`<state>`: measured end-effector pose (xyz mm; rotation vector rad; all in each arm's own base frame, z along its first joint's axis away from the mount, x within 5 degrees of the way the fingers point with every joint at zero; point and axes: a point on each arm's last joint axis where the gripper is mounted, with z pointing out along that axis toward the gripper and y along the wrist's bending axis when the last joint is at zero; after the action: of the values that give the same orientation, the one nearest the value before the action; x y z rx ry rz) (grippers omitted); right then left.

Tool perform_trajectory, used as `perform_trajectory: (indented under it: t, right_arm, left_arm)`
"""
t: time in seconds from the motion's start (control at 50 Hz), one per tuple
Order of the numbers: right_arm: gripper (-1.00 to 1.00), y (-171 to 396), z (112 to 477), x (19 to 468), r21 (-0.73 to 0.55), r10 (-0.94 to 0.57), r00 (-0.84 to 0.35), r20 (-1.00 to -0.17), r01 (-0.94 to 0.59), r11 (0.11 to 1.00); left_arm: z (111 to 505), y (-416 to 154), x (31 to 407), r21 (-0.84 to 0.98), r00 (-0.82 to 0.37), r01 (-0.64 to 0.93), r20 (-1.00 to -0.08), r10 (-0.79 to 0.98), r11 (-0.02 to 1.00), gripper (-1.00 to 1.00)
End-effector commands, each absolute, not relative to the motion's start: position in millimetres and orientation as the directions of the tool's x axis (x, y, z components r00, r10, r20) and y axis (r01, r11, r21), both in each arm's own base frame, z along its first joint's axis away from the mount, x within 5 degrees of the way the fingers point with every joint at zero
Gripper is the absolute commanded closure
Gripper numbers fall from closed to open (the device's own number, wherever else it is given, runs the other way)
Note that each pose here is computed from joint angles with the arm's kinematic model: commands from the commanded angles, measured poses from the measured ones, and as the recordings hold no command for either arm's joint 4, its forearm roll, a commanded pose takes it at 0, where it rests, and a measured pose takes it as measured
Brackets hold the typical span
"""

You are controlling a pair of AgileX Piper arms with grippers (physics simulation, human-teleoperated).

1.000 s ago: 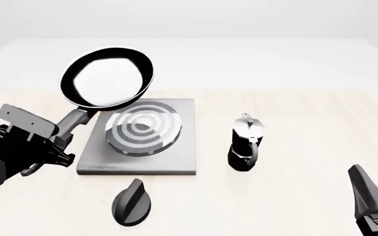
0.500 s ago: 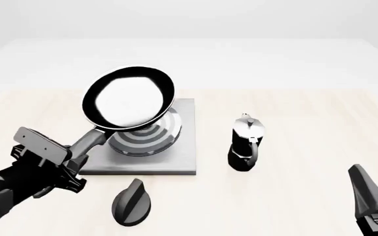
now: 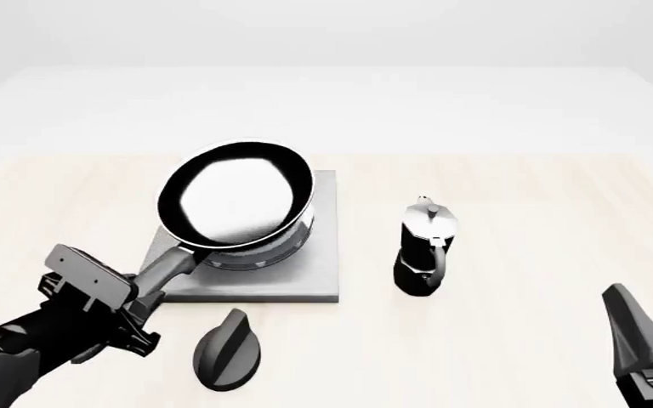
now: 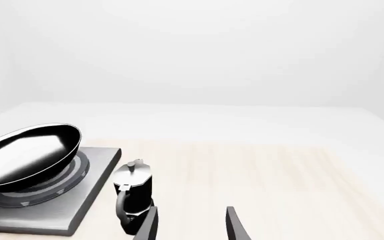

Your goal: Turn on the stove and put the frying pan on it.

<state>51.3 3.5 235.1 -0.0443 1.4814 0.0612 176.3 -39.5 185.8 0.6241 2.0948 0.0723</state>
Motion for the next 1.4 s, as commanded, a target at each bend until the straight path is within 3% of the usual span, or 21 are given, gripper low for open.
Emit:
perform_trajectory:
  t: [0.02,0.92,0.94,1.22,1.4]
  right_arm:
    - [-1.0,3,235,51,0.01,0.016,0.089,-0.996,-0.067,0.998]
    - [-1.0,3,233,52,0.017,0.023,0.087,-0.996,-0.067,0.998]
    - [-1.0,3,233,52,0.018,0.024,0.087,-0.996,-0.067,0.998]
    - [-1.0,3,237,51,0.017,0.023,0.09,-0.996,-0.067,0.998]
    - [-1.0,3,239,50,0.014,0.02,0.094,-0.995,-0.065,0.998]
  left_arm:
    - [186,-41,181,0.265,-0.439,0.382,-0.791,0.426,0.885,1.0]
    - [169,-44,186,0.263,-0.46,0.402,-0.77,0.442,0.877,1.0]
    - [170,-44,186,0.264,-0.46,0.402,-0.769,0.443,0.877,-1.0]
    - [177,-44,184,0.266,-0.443,0.399,-0.782,0.438,0.878,-1.0]
    - [205,-46,177,0.26,-0.399,0.391,-0.817,0.417,0.883,-1.0]
